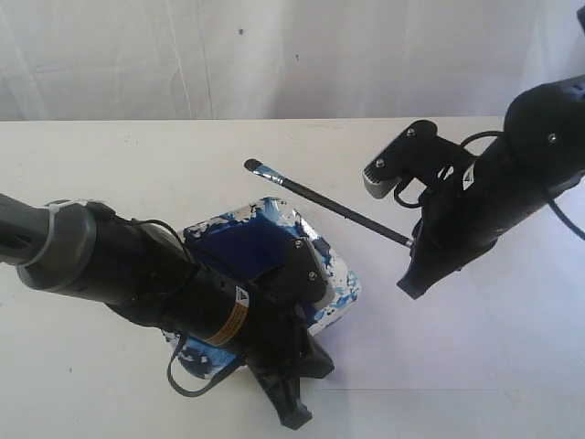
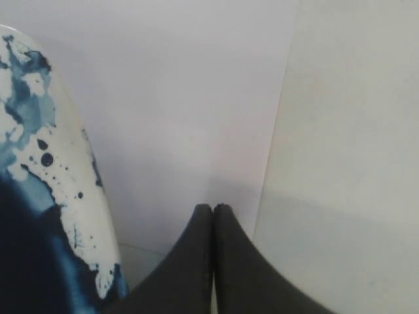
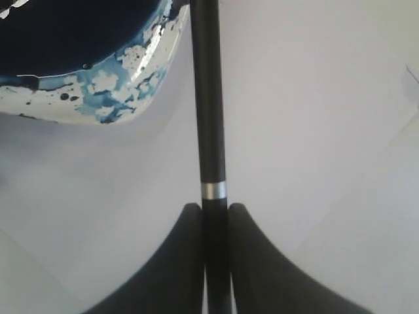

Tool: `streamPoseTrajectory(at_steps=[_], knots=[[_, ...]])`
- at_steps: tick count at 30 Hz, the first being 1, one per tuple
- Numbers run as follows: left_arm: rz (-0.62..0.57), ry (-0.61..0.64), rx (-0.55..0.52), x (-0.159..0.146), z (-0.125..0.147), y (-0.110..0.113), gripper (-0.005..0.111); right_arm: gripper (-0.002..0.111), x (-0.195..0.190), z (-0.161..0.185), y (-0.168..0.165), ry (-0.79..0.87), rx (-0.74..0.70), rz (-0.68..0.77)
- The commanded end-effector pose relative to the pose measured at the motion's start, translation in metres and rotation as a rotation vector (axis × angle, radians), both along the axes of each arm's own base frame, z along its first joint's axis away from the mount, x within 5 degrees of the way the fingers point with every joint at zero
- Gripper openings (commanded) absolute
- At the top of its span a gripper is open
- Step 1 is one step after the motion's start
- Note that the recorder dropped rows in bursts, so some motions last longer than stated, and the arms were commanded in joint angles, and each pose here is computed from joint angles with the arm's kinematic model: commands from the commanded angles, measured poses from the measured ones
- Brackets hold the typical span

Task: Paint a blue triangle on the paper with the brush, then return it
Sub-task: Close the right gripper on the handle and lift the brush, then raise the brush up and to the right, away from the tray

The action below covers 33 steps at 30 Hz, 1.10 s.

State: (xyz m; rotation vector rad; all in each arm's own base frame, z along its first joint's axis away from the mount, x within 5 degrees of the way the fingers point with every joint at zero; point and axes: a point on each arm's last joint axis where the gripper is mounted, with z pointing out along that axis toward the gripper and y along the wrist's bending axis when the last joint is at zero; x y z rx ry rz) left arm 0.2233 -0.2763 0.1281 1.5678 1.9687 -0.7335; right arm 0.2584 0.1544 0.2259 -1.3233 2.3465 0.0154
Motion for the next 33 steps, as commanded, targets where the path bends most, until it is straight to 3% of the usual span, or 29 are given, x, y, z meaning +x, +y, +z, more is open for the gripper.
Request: streamPoseTrajectory(at_steps=[1,9,33], knots=[[0.004,-0.002,0.002,-0.001,0.001,0.000,0.000,0.000,0.009,-0.019,0.003,0.011,-0.054,0.026],[0.004,-0.002,0.002,-0.001,0.001,0.000,0.000,0.000,0.021,-0.046,0.001,0.020,-0.160,0.024],[0.004,-0.002,0.002,-0.001,0.001,0.000,0.000,0.000,0.027,-0.044,-0.007,-0.050,-0.230,-0.034]])
